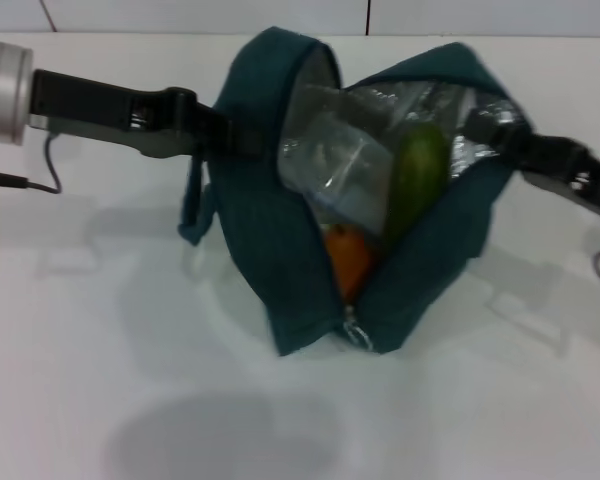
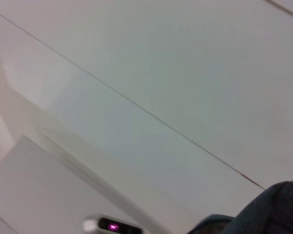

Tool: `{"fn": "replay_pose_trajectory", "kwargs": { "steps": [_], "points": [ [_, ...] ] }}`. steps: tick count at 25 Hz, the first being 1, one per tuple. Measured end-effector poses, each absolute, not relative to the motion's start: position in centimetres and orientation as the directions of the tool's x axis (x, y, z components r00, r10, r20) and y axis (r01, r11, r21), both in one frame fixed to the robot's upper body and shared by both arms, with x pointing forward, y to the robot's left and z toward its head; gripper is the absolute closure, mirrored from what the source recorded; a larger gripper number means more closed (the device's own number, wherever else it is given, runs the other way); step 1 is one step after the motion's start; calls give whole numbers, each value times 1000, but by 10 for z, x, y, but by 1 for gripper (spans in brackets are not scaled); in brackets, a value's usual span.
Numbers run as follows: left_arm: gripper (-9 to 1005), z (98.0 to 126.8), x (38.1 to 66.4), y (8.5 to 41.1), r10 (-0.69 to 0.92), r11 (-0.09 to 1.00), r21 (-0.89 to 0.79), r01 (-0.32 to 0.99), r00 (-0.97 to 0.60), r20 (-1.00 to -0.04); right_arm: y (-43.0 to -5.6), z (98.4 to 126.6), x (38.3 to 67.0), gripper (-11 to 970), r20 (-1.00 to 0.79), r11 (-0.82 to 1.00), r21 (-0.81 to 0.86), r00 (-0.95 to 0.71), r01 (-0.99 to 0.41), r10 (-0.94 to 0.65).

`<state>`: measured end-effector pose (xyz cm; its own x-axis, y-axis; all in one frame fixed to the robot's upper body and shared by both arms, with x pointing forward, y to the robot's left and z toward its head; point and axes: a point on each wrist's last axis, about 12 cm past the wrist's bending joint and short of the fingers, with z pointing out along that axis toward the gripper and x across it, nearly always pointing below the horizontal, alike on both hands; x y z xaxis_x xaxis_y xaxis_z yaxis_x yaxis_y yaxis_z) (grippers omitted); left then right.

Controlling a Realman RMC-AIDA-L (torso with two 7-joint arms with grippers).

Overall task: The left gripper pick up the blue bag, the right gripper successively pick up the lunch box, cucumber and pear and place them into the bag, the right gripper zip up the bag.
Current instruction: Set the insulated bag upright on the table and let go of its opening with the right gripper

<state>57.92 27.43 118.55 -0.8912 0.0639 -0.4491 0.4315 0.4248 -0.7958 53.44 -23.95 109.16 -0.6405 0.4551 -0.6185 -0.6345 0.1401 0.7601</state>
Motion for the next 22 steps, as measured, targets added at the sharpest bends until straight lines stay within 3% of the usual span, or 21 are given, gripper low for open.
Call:
{"fn": "replay_pose_trajectory", "kwargs": {
  "steps": [8,22],
  "points": [
    [958,1167,578,254,76,362,-838,408,-909,-410,-256,1086,518,910,-600,133,770,-637,-624,484],
    [958,1151,577,246,73,371,-838,401,-912,-404,-253,1078,509,887,-590,134,780,-648,-611,481]
  ]
}}
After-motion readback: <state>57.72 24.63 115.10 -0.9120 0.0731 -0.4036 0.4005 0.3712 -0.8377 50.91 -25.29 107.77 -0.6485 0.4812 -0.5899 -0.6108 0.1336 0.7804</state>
